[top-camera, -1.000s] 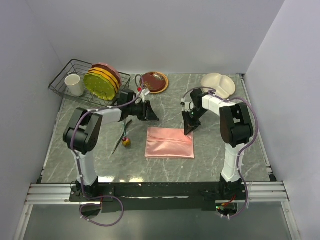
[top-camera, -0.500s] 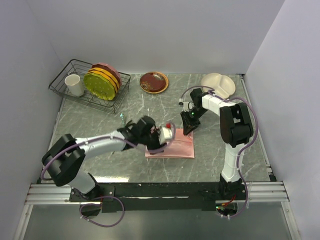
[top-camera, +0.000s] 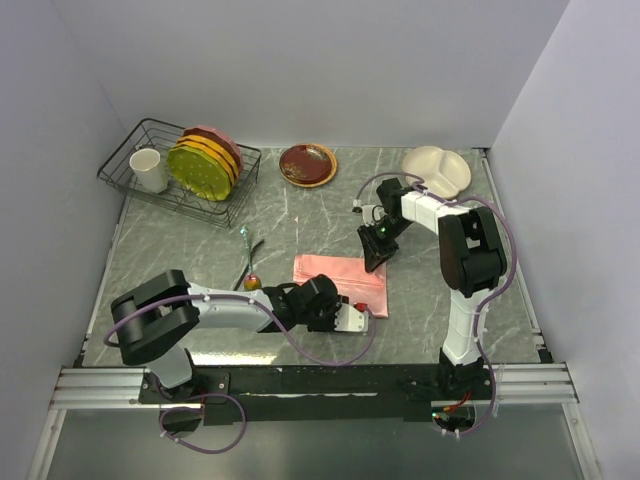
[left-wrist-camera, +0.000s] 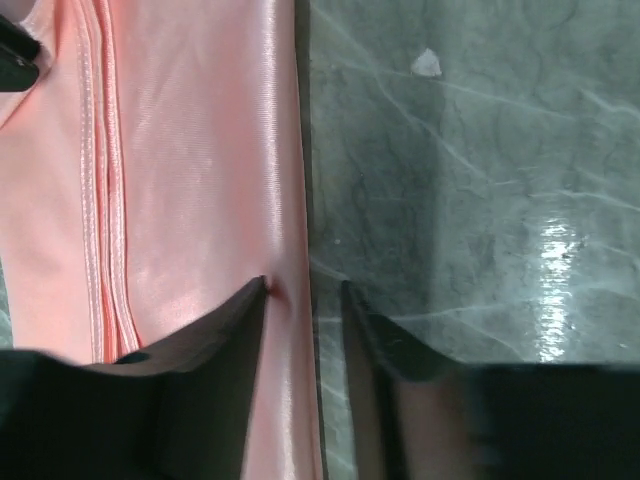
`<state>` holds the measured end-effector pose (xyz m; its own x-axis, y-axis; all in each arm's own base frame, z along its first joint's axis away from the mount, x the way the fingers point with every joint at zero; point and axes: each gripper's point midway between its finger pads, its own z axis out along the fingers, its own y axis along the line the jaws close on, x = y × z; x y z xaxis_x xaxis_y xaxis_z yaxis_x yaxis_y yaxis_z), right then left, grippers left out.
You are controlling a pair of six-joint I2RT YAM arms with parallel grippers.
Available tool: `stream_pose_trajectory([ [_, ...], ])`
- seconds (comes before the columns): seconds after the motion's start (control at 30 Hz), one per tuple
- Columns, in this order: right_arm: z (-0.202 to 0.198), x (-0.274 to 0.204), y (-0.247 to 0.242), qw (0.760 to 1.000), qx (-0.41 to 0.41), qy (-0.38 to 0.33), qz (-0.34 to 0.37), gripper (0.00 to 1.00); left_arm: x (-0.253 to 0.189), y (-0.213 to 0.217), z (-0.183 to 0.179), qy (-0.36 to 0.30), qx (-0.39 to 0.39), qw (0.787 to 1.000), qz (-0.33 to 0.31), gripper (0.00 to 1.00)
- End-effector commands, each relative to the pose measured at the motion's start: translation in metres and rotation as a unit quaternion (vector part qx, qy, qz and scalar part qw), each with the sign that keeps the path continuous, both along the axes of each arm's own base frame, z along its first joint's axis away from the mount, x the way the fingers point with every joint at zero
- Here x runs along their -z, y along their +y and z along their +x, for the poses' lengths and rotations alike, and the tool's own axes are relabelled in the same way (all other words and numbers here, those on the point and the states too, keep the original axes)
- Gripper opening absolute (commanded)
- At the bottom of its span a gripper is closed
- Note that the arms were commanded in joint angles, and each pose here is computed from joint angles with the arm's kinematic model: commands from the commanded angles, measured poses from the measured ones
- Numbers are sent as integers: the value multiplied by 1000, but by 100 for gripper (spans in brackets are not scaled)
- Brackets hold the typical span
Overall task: Fold the napkin into a case and place the utensils inside
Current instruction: Pick up the 2/3-rectangle-folded napkin from the center of the board.
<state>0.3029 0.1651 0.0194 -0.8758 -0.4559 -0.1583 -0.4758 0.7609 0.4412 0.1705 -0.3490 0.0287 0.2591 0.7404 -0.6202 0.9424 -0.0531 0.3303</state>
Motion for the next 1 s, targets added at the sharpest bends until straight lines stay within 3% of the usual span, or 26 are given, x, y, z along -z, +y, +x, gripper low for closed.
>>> stream_pose_trajectory([
  [0.0, 3, 15, -13, 999, -26, -23, -38, 29, 5, -7, 8, -24, 8, 999, 19, 35],
  [0.13, 3, 15, -12, 998, -34, -24, -36, 29, 14, -2, 5, -15, 16, 999, 43, 22],
  [0.27, 3, 14, -13, 998, -48, -32, -35, 28, 3, -4, 2, 15, 23, 999, 41, 1],
  [0.53, -8, 12, -15, 996, -75, -40, -29, 28, -39, -22, 12, 135, 9, 991, -16, 1],
  [0.73, -6, 12, -14, 996, -78, -43, -26, 28, -51, -26, 37, 169, -7, 985, -25, 1],
  [0.8, -6, 12, -14, 996, -77, -40, -26, 28, -48, -24, 37, 156, 6, 988, -19, 5],
  [0.93, -6, 13, -13, 996, -78, -38, -26, 28, -40, -18, 24, 127, 25, 992, -8, 37],
  [0.97, -6, 12, -13, 996, -78, -39, -26, 28, -30, -12, 17, 125, 27, 992, 4, 39],
])
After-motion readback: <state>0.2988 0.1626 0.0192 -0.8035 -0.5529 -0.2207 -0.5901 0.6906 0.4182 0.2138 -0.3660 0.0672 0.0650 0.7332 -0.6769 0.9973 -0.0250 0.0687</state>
